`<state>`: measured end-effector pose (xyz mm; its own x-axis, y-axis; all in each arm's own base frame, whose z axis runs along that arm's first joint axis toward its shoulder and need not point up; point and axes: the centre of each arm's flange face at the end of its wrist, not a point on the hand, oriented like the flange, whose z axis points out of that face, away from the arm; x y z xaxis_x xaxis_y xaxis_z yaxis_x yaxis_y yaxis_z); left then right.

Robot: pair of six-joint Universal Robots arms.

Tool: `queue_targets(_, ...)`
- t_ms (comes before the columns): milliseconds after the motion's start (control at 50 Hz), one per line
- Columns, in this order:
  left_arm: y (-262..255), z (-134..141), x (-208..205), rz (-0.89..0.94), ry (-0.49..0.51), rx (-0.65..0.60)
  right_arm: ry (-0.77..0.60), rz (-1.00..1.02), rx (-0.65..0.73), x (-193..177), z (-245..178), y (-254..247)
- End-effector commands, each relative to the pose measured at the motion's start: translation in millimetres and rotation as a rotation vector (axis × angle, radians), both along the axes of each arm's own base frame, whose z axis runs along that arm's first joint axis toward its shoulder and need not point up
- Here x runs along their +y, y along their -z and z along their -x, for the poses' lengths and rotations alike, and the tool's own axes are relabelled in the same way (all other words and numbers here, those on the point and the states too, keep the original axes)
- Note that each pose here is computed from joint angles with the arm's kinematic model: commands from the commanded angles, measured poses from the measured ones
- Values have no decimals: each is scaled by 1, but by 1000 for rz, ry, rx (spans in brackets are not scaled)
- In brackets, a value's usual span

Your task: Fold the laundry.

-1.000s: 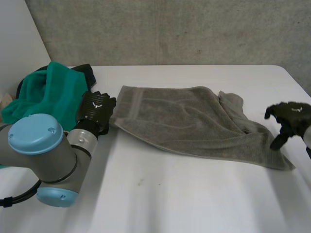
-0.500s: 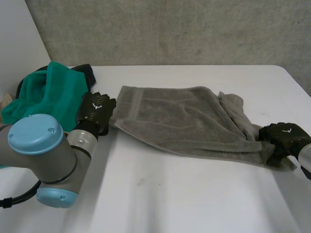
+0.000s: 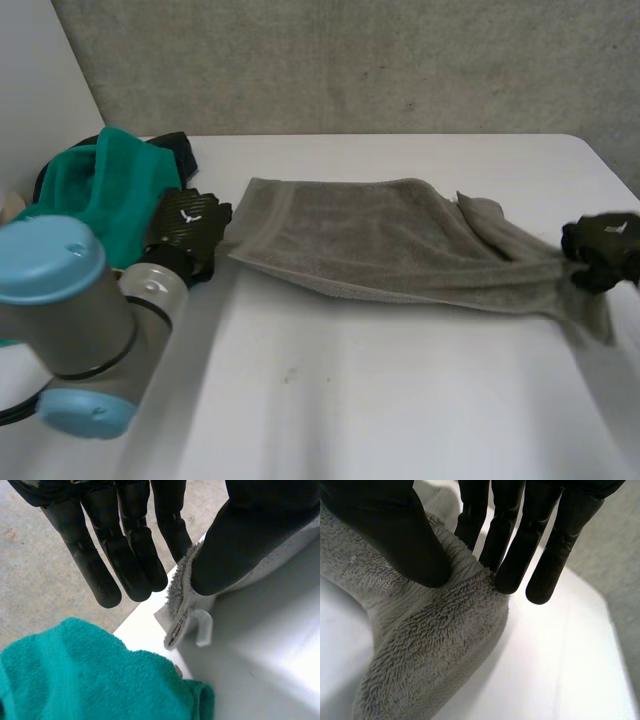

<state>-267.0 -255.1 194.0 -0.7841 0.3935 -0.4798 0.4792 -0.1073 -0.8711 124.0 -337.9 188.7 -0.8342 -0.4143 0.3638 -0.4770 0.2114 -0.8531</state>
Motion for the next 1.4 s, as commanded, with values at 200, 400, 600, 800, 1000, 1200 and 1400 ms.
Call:
queue_targets(200,-17,-31,71,-176,56,-298,-163,-155,383,52,4,-56)
queue_targets(400,25,3,9,-197,63,-318,-116,-193,434,-1,2,-7)
queue_targets(600,-113,48,-100,474,-107,46,25,442,211,-82,-32,-106)
queue_targets(800,-216,38,-73,879,-146,279,57,847,9,-69,-34,-210)
queue_targets(1000,-97,34,-58,506,-94,77,-80,432,52,-49,-41,-148)
queue_targets(1200,-5,28,-43,263,-65,-35,-199,85,317,-46,-43,-17)
queue_targets(1400,41,37,-24,153,-15,-90,-199,-26,359,-50,-39,32)
